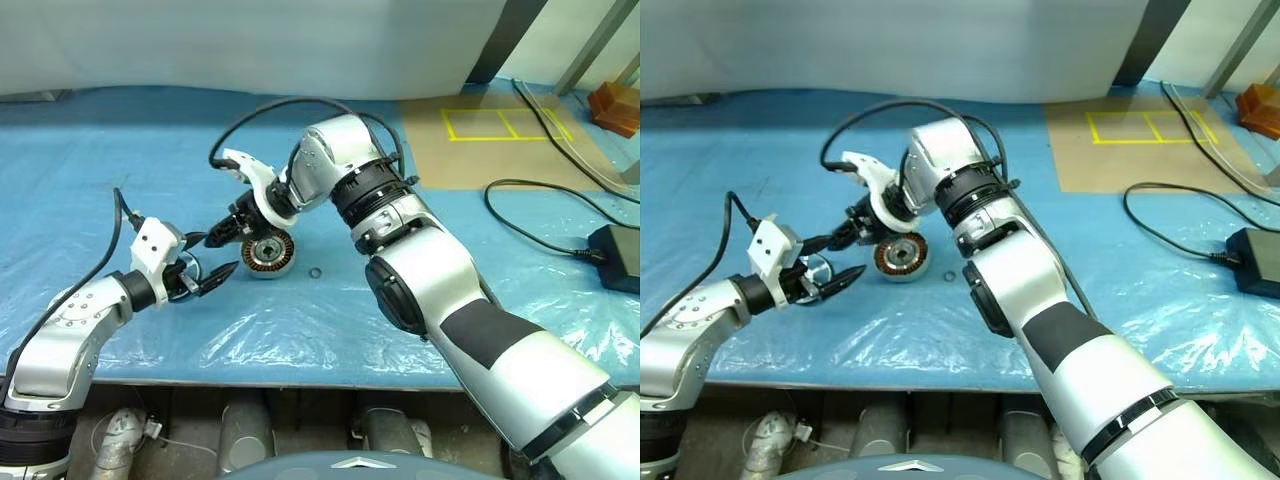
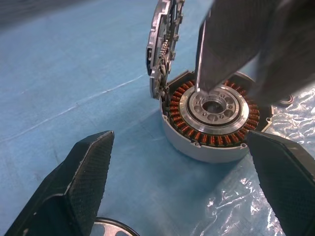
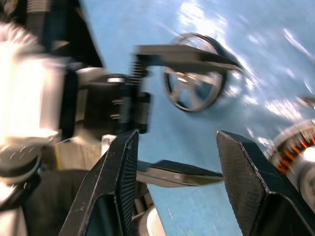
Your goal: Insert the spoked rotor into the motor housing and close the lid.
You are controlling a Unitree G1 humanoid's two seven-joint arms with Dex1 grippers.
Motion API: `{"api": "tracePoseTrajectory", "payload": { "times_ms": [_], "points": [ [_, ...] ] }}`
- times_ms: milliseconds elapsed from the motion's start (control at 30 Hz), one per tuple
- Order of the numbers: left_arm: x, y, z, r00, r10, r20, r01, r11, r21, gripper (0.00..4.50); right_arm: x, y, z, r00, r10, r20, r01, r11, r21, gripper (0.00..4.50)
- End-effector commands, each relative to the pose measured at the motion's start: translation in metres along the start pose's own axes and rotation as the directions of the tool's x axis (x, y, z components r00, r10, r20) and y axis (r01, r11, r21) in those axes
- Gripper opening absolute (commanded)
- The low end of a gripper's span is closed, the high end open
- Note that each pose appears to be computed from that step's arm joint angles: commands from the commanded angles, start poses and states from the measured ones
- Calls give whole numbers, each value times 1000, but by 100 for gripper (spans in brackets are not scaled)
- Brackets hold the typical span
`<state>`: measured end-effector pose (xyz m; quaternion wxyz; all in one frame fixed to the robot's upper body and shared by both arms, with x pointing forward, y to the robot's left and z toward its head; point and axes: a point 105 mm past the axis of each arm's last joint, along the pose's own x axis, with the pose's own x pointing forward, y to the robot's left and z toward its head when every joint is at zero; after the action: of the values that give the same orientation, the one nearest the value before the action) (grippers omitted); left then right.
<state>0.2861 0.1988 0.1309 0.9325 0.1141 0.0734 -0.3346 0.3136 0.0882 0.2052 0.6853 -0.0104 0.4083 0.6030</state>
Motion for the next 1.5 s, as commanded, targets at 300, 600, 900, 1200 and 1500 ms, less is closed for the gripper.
{"api": "tracePoseTrajectory", "payload": {
  "times_ms": [300, 600, 900, 1200, 1500],
  "points": [
    [3, -40, 12, 991, -128, 48, 128, 992, -10, 450, -93, -64, -69, 962, -114, 249, 248, 747, -617, 254],
    [11, -46, 5, 979, -198, 51, 199, 980, -22, 450, -81, -80, -118, 887, -113, 448, 311, 863, -399, 254],
    [7, -30, -1, 983, -184, 9, 185, 983, -12, 450, -62, -106, -136, 909, -176, 378, 332, 855, -398, 254],
    [2, -26, -6, 987, -158, -8, 158, 987, -8, 450, -42, -115, -156, 940, -179, 291, 305, 824, -478, 254],
    [-4, -25, -10, 992, -128, -14, 128, 992, -11, 450, -52, -117, -128, 906, -166, 389, 341, 830, -441, 254]
  ]
}}
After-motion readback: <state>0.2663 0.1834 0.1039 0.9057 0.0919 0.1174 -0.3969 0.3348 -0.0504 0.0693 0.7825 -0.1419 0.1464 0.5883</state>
